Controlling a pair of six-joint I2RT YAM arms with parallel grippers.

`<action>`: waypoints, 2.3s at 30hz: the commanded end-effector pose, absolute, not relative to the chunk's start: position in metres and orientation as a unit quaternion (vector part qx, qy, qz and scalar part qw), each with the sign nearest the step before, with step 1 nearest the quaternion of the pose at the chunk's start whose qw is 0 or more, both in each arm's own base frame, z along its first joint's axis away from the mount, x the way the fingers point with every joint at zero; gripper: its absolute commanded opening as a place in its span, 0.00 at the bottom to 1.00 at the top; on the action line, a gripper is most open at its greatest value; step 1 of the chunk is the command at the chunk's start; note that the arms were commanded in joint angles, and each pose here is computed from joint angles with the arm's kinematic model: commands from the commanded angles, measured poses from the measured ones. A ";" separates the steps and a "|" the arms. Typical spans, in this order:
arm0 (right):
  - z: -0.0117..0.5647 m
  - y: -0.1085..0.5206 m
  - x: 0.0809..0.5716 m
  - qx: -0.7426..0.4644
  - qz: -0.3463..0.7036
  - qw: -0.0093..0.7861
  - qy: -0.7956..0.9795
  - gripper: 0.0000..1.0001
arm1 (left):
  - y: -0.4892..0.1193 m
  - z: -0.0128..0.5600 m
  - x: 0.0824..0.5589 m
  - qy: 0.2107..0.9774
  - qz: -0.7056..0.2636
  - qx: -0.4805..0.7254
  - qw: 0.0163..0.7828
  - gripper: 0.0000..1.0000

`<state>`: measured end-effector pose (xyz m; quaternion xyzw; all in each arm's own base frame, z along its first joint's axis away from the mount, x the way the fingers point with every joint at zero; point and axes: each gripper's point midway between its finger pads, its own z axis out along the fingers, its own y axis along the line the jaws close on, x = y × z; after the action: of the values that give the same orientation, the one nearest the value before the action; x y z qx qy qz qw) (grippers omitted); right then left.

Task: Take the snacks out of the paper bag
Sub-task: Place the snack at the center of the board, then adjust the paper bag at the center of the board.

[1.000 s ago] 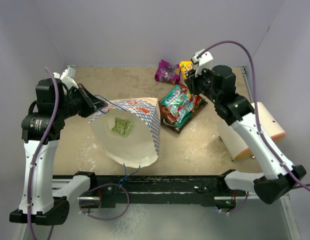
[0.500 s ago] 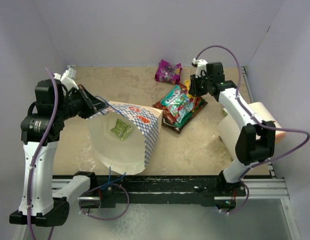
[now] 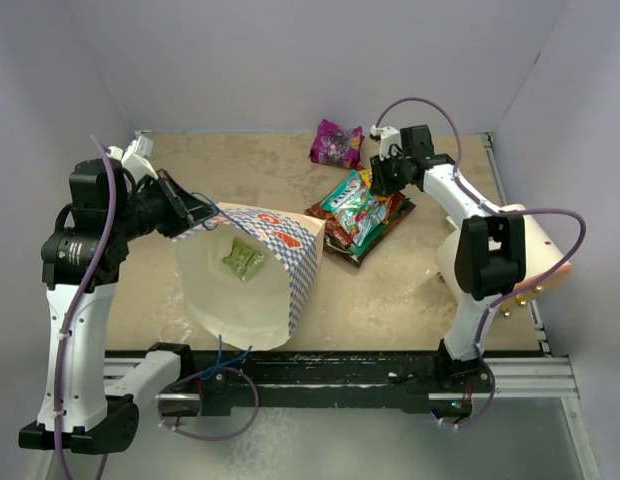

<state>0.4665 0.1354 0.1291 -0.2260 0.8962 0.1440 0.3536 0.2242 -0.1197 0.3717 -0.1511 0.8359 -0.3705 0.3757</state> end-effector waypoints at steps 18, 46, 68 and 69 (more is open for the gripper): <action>0.190 0.125 0.410 -0.168 0.151 0.395 0.890 0.83 | -0.127 0.376 0.235 0.827 -0.394 -0.134 0.378 0.00; 0.363 0.364 0.177 -0.452 0.413 0.518 0.597 0.82 | -0.137 0.390 0.236 0.813 -0.426 -0.104 0.384 0.00; 0.169 0.447 0.187 -0.553 0.036 0.452 0.699 0.32 | -0.133 0.395 0.210 0.809 -0.423 -0.118 0.390 0.00; 0.163 0.439 0.194 -0.556 0.009 0.452 0.698 0.31 | -0.130 0.395 0.208 0.810 -0.415 -0.123 0.394 0.00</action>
<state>0.1519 0.4710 0.1480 -0.5659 0.7037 0.1395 0.4063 0.2160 -0.1373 0.3772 -0.1194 0.8217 -0.4249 0.3605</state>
